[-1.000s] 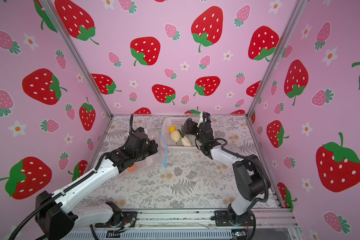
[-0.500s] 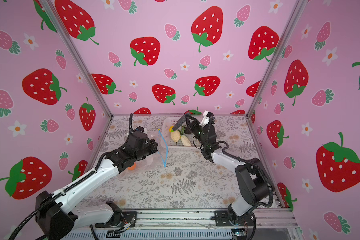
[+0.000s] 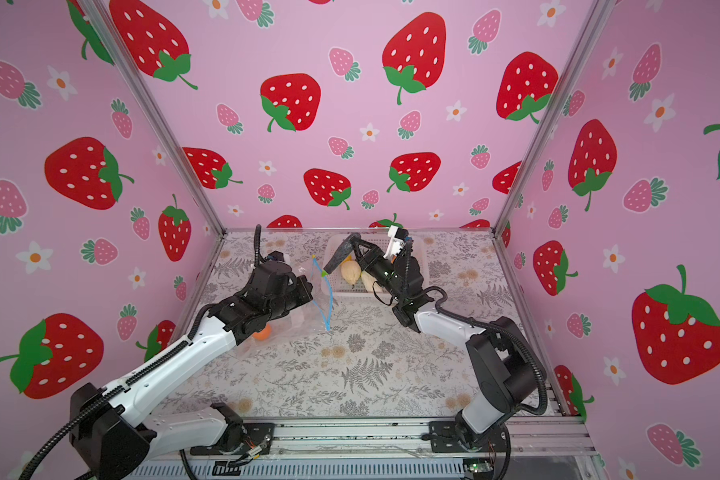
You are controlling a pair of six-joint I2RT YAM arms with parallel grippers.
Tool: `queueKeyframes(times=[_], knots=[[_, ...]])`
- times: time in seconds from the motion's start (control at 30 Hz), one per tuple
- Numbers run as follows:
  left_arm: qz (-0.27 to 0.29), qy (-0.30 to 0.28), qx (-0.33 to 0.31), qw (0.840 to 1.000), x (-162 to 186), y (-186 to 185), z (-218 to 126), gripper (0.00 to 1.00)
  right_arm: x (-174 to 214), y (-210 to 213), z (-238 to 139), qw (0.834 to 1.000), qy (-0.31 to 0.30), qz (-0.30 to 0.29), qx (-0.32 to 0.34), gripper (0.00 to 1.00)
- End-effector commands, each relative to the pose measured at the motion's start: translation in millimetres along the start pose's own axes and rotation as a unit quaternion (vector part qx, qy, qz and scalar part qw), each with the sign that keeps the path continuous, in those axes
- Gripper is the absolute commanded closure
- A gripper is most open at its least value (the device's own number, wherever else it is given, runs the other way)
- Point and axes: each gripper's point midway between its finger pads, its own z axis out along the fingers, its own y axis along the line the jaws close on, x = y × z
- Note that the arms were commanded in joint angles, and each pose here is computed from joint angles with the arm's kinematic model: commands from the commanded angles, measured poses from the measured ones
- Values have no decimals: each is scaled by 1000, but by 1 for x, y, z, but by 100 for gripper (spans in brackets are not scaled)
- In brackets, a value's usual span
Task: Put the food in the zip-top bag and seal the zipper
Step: 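Carry the eggplant with the right gripper over the bag mouth by the left gripper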
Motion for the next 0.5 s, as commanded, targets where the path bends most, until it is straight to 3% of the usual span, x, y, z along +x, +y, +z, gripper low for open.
queueKeyframes(times=[0.0,0.47], knots=[[-15,-29,22,999,-21,-15,-17,100,13,2,3,1000,14,1,-11,79],[-20,-32,35,999,-23,-19,-23,100,32,-15,13,999,9,-39,24,76]])
